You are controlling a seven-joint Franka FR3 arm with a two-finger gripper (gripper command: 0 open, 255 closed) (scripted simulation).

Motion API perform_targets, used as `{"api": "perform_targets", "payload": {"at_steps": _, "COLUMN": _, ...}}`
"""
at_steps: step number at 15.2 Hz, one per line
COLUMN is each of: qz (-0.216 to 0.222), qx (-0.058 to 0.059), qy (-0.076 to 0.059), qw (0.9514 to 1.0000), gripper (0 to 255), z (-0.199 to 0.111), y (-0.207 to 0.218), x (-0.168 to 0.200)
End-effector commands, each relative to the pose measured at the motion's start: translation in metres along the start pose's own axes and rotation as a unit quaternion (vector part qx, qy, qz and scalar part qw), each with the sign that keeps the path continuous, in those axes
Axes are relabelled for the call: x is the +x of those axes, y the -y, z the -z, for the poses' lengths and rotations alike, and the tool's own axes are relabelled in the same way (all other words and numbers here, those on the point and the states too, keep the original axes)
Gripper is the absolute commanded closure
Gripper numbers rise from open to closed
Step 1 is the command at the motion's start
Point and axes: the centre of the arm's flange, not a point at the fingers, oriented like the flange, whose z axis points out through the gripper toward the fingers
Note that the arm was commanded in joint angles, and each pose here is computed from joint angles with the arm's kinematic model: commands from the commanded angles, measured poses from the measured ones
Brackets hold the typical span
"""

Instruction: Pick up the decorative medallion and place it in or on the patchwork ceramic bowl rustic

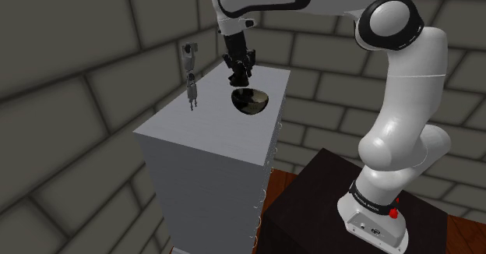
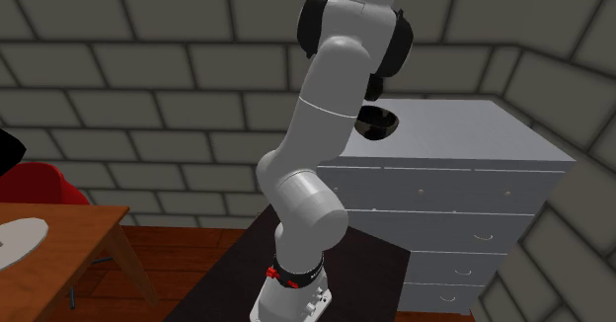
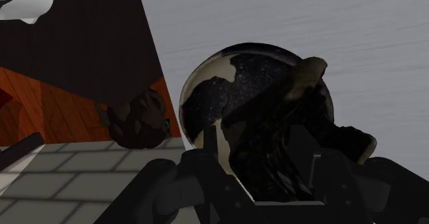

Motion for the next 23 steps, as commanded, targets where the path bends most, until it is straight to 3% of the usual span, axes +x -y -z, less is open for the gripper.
{"api": "perform_targets", "payload": {"at_steps": 1, "qz": -0.001, "qx": -0.001, "qy": -0.001, "qw": 1.0000, "gripper": 255, "z": -0.004, "y": 0.010, "x": 0.017}}
{"api": "perform_targets", "payload": {"at_steps": 12, "qz": -0.001, "qx": -0.001, "qy": -0.001, "qw": 1.0000, "gripper": 255, "z": -0.059, "y": 0.026, "x": 0.012}}
{"api": "perform_targets", "payload": {"at_steps": 20, "qz": -0.001, "qx": -0.001, "qy": -0.001, "qw": 1.0000, "gripper": 255, "z": -0.060, "y": 0.026, "x": 0.011}}
{"api": "perform_targets", "payload": {"at_steps": 21, "qz": -0.001, "qx": -0.001, "qy": -0.001, "qw": 1.0000, "gripper": 0, "z": -0.060, "y": 0.026, "x": 0.011}}
{"api": "perform_targets", "payload": {"at_steps": 23, "qz": -0.001, "qx": -0.001, "qy": -0.001, "qw": 1.0000, "gripper": 0, "z": -0.060, "y": 0.026, "x": 0.011}}
